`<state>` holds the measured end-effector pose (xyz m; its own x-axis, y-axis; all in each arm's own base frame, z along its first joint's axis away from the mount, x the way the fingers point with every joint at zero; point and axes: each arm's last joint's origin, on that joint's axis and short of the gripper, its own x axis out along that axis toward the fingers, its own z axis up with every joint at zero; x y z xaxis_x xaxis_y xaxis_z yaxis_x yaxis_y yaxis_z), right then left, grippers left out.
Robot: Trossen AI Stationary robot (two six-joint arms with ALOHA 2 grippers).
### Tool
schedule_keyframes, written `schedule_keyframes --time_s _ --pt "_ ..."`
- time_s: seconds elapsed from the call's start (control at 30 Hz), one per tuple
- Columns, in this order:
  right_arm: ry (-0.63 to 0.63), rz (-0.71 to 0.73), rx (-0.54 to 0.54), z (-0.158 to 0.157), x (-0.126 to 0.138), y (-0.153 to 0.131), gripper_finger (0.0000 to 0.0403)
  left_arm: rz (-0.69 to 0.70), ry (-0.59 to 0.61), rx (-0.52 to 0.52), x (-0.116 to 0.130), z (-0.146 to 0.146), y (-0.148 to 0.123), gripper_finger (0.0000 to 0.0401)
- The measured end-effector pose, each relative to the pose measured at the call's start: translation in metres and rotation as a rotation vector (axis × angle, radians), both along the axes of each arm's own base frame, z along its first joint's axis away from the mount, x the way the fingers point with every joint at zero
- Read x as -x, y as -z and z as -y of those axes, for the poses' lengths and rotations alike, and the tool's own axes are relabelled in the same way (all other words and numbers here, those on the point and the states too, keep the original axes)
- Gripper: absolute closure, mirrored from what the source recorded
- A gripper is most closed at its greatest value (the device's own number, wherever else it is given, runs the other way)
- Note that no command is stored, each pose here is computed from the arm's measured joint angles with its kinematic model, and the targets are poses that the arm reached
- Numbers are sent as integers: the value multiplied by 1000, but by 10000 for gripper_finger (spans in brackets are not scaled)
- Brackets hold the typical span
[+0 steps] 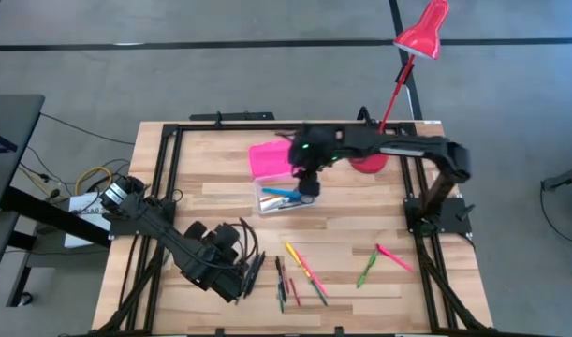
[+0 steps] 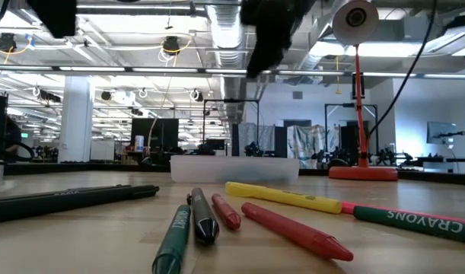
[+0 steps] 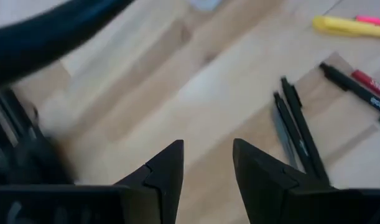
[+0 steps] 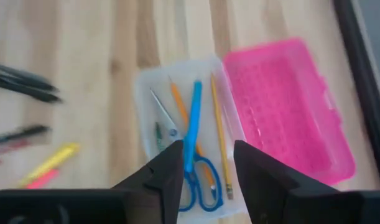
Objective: Pick & place school supplies into a supply box
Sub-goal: Put the green crayon into the pink supply box
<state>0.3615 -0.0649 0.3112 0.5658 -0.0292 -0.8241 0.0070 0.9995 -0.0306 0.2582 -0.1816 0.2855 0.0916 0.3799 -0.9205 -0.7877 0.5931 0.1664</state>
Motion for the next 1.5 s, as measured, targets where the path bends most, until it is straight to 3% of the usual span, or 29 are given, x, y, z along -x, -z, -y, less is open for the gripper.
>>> schedule_keyframes --time_s 0.23,0.5,0.73,0.83,0.93,1.1,1.23,1.5 --pt "-81 170 -5 -25 49 -64 281 12 -157 88 12 16 1 267" --pt "-194 294 -16 -53 107 -109 280 67 -361 159 46 51 1 267" --pt "-279 408 -3 -71 142 -133 281 41 -368 171 54 58 4 267" --pt "-319 428 -6 -79 150 -137 280 40 -344 76 55 50 22 267" --pt "-364 436 -3 -87 153 -138 281 -99 -397 20 61 38 48 267" --pt "-398 393 -12 -93 155 -135 282 -335 -519 68 72 27 73 267" --pt "-396 376 -9 -94 156 -133 282 -239 -501 113 82 23 82 267" --pt "-384 379 15 -88 146 -131 282 -283 -522 173 109 -5 99 267"
